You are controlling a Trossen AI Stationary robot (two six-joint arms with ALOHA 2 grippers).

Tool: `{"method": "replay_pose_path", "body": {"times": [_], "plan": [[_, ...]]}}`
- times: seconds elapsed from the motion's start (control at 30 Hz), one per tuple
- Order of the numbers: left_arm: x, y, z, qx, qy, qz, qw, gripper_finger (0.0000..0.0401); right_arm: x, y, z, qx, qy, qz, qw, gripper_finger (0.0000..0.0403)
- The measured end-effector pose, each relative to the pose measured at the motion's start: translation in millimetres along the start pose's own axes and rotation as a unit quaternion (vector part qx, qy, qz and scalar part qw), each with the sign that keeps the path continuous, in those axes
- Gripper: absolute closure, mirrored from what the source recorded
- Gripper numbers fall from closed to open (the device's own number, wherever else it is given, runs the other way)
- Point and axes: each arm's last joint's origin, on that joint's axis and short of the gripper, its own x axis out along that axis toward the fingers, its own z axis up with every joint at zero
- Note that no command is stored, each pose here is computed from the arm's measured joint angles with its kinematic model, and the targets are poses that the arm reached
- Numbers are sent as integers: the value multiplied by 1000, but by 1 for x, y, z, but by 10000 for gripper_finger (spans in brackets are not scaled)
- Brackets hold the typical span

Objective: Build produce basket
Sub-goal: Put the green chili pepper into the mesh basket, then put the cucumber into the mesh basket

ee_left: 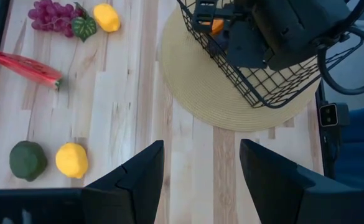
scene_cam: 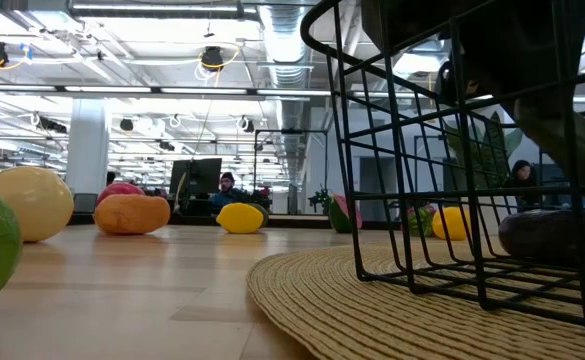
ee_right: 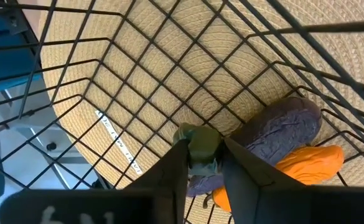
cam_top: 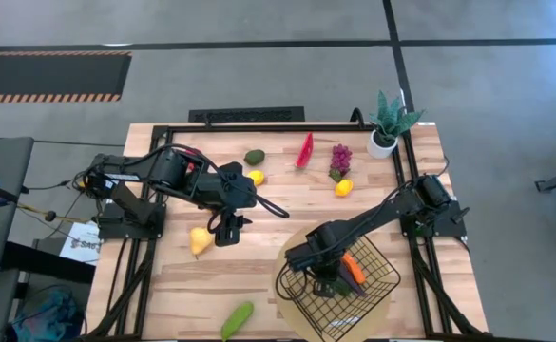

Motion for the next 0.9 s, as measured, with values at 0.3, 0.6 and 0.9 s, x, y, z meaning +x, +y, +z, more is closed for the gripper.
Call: {"method": "replay_pose_path", "body": {"times": [0.3,0.6,0.9], "plan": [[0,1,1,4,-4,1,1000,206,0,-1,0,0,1,-1,1000,222],[-1,9,-14,-46,53,100,992,206,-32,-17,-3,47,33,-23,998,198],[4,-5,-21,-96,54,107,988,206,-115,-27,-19,31,-103,-68,992,220]]}}
